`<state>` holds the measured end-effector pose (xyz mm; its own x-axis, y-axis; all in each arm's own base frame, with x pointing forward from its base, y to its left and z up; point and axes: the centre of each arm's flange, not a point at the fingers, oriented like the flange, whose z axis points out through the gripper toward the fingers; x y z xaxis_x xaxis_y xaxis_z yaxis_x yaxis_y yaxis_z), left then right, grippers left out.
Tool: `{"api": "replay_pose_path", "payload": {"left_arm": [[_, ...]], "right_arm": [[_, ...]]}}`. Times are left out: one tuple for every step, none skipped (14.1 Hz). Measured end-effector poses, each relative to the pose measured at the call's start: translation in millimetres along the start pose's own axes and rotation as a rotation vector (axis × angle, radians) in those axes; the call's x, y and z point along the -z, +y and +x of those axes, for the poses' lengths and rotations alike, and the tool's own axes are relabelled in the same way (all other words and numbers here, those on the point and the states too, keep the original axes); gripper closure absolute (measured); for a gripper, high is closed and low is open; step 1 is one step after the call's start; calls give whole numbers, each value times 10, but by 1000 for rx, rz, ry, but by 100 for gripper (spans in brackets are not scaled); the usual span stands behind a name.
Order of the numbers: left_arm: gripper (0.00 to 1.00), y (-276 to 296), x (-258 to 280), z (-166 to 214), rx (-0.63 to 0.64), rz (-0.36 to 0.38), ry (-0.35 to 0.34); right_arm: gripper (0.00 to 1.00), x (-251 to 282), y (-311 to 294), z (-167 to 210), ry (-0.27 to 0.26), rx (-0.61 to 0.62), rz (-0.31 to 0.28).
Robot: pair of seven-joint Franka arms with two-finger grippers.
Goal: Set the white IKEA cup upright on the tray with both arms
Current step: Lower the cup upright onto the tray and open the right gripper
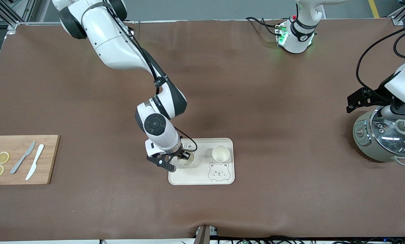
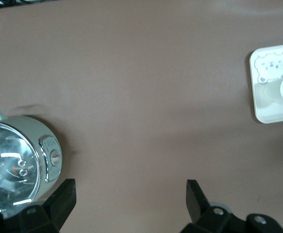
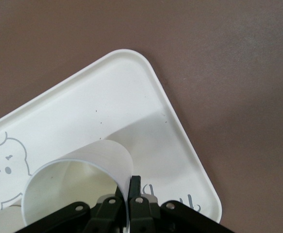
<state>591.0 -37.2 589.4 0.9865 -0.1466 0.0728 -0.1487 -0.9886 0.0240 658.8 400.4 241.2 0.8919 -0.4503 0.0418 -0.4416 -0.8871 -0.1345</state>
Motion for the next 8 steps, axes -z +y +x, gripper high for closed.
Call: {"api": "replay_pose_path", "payload": {"left_arm": [[0,6,-15,-13,-7,-1,-14],[0,9,-26,-21,-11,-2,-22],[0,10,-31,-28,-12,-3,-29],[0,10,-35,-33,-13,-3,-33],[0,10,-39,-39,-13,-4,-39],[0,11,-47,-49,-14,-4,-47],[0,8,-55,-60,-19,-4,-58],[0,1,-61,-70,-28,-2,-66]], "right_arm": [[96,0,0,0,0,0,0],[96,0,0,0,0,0,0],[96,-1,0,0,0,0,0],[96,-2,0,0,0,0,0],[96,-3,1,-1,0,0,0],[96,-3,1,-1,0,0,0],[96,-3,0,-1,0,0,0],[94,-3,0,0,0,0,0]]}}
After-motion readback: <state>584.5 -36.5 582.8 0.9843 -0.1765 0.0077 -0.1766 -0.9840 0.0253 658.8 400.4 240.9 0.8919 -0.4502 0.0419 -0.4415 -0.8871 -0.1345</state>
